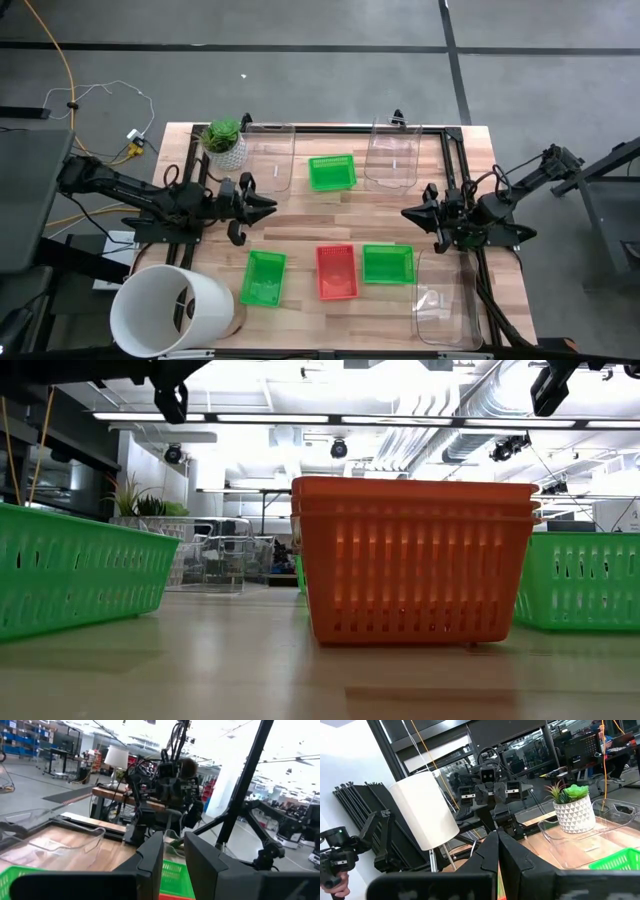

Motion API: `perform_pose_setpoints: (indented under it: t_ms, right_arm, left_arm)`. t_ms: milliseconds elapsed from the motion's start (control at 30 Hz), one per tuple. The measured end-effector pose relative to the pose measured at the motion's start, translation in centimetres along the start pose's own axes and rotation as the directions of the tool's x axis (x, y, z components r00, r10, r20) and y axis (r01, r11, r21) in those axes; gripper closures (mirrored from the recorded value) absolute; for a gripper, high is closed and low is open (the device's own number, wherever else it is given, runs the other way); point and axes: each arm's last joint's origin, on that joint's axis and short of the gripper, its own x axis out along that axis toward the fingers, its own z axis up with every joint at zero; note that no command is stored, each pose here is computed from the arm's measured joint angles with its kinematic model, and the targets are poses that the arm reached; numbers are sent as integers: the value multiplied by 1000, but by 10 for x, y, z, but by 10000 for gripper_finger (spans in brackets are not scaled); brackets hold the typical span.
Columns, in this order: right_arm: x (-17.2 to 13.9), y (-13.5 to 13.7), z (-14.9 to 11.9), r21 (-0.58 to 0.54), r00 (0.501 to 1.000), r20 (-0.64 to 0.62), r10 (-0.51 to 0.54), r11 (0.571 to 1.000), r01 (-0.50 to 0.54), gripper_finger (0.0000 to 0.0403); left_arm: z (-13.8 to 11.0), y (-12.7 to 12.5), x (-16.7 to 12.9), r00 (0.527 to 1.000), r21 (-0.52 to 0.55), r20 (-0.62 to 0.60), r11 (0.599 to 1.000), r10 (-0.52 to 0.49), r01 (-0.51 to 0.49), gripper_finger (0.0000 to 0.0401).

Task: Stack baskets by color
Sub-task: Stack the top center green bin on the bottom right green bin

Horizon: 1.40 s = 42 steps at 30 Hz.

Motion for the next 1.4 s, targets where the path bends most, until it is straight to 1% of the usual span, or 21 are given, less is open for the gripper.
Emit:
perform_pose_setpoints:
  t_ms: [500, 767, 1033, 1133, 1200, 1267, 1333, 1400]
  right_arm:
    - [0, 0, 0, 11, 1000, 3, -7, 1000, 7, 403]
    - [0, 1, 6, 46, 998, 57, 5, 999, -8, 403]
    - [6, 1, 8, 87, 988, 125, -86, 993, 75, 403]
    - [18, 1, 14, 112, 983, 135, -123, 988, 108, 403]
    - [31, 4, 21, 86, 984, 121, -133, 989, 123, 403]
    - [47, 7, 31, 35, 987, 83, -140, 990, 138, 403]
    - [65, 8, 38, -39, 984, 11, -176, 984, 177, 403]
    - [83, 8, 47, -104, 971, -70, -227, 970, 219, 403]
  left_arm:
    - [0, 0, 0, 1000, 1, 1, 1000, 4, -4, 334]
    - [0, 0, 0, 1000, 1, -1, 1000, -2, 2, 334]
    - [0, 0, 2, 1000, 5, -9, 1000, 20, -20, 334]
    - [1, -2, 9, 998, 41, -58, 999, 31, -28, 334]
    - [3, -3, 13, 996, 78, -79, 997, 36, -30, 334]
    - [4, -4, 16, 996, 105, -87, 994, 38, -29, 334]
    - [7, -5, 17, 996, 117, -82, 993, 36, -26, 334]
    - [7, -5, 18, 996, 116, -80, 993, 36, -27, 334]
